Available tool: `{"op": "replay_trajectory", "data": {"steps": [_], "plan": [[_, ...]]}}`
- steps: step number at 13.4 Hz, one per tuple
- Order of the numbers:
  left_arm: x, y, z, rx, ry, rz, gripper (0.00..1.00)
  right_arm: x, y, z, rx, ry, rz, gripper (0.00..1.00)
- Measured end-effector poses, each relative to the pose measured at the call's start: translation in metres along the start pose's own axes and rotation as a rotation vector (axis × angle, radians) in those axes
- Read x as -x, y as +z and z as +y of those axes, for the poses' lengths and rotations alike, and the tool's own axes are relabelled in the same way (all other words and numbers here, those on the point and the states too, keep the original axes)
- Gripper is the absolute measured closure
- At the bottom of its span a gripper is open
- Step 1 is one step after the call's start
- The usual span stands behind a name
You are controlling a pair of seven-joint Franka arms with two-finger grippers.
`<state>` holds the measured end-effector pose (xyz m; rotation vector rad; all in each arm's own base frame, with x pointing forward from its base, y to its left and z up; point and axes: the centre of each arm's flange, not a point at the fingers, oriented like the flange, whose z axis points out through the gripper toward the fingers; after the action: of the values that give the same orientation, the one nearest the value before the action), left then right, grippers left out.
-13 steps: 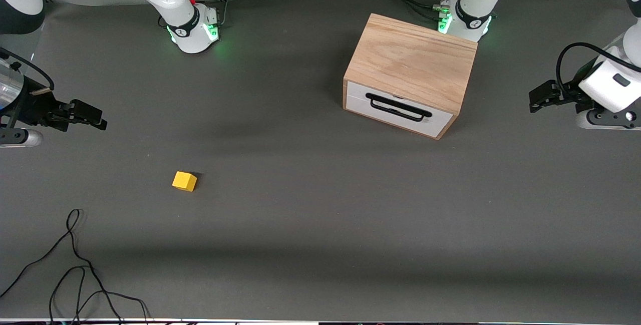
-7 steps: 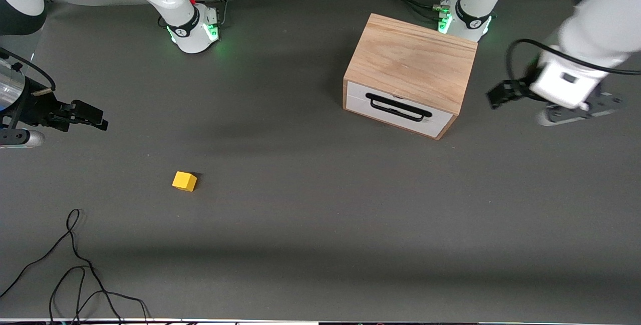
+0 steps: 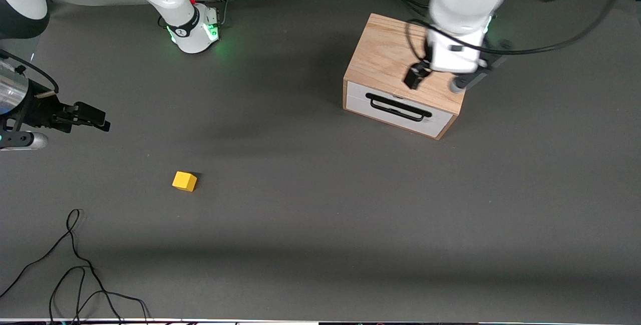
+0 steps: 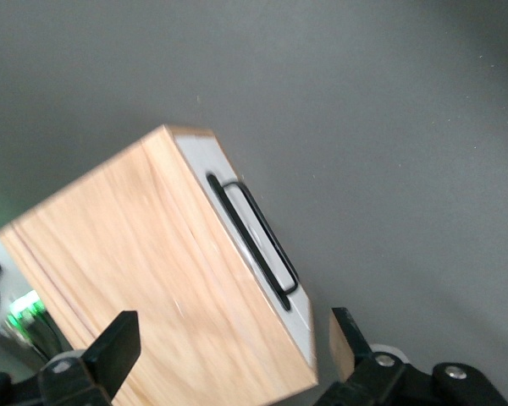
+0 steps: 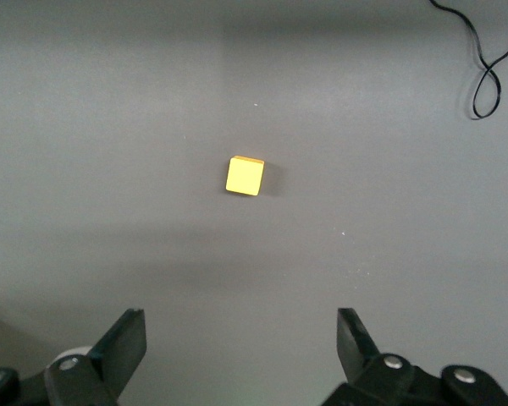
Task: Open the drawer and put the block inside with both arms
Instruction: 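Reach the left gripper to the drawer handle while the right gripper reaches the cube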
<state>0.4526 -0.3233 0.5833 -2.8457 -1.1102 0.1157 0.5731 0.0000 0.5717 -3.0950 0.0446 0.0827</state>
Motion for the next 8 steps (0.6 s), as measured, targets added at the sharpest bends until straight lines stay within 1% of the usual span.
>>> {"op": "replay_trajectory", "data": {"steps": [2,3,6,8], "plan": [[0.026,0.005,0.011,0.003,-0.082,-0.004,0.0,-0.003,0.012,0.0,0.001,0.001,-0.023,0.0],[0.031,0.008,0.015,0.002,-0.106,-0.007,0.0,-0.006,0.02,0.0,0.002,0.001,-0.038,0.0],[0.025,0.021,0.024,-0.002,-0.141,-0.024,0.0,-0.019,0.057,-0.012,0.007,-0.018,-0.099,0.0],[0.013,0.037,0.033,-0.013,-0.155,-0.043,0.0,-0.03,0.082,-0.019,0.011,-0.028,-0.118,0.0]]}}
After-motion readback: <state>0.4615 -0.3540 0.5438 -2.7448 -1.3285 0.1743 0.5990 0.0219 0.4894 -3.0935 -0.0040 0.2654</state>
